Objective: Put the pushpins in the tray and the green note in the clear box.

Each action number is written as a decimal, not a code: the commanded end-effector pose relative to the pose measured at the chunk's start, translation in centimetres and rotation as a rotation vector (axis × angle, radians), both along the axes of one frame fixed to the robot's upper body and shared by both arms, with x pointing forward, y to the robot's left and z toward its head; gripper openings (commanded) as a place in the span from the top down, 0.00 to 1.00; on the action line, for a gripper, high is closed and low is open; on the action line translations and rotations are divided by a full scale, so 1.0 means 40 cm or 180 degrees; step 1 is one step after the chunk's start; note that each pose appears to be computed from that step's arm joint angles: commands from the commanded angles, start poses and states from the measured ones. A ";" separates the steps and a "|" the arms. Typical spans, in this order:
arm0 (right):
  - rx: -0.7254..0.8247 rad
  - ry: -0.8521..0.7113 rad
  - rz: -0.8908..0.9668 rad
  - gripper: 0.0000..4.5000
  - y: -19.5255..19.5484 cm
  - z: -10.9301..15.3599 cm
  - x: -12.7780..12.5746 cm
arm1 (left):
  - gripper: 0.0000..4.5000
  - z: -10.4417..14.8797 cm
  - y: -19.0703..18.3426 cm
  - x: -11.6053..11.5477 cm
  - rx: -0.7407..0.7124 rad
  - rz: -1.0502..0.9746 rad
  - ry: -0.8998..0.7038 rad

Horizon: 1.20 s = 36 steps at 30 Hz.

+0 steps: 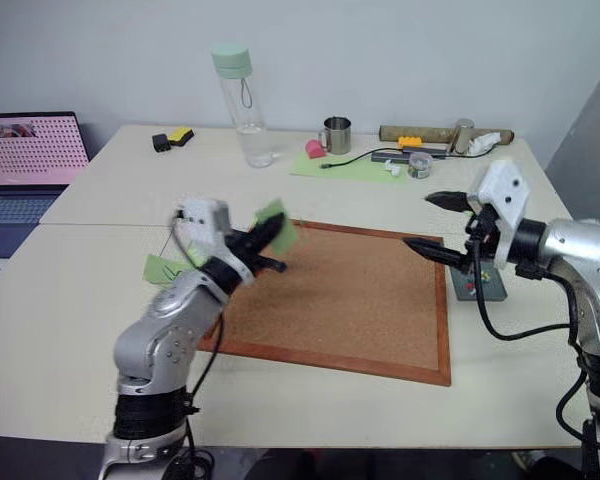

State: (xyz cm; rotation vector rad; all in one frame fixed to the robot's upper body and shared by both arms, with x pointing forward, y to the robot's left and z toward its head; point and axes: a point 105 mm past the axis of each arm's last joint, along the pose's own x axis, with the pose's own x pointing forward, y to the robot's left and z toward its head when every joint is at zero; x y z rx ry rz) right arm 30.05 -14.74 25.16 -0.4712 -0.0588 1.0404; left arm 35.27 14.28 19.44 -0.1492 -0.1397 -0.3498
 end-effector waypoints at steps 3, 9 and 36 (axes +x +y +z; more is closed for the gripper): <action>0.0018 0.0030 0.0385 0.11 0.055 0.036 -0.031 | 1.00 0.053 0.133 0.004 0.0432 0.0953 -0.0337; -0.0244 0.0056 0.0524 0.11 0.069 0.012 -0.045 | 1.00 0.001 0.192 0.021 0.0549 0.1324 -0.0061; -0.0336 0.0149 0.0488 0.10 0.044 -0.007 -0.069 | 0.09 0.007 0.218 -0.017 0.1076 0.1162 -0.0081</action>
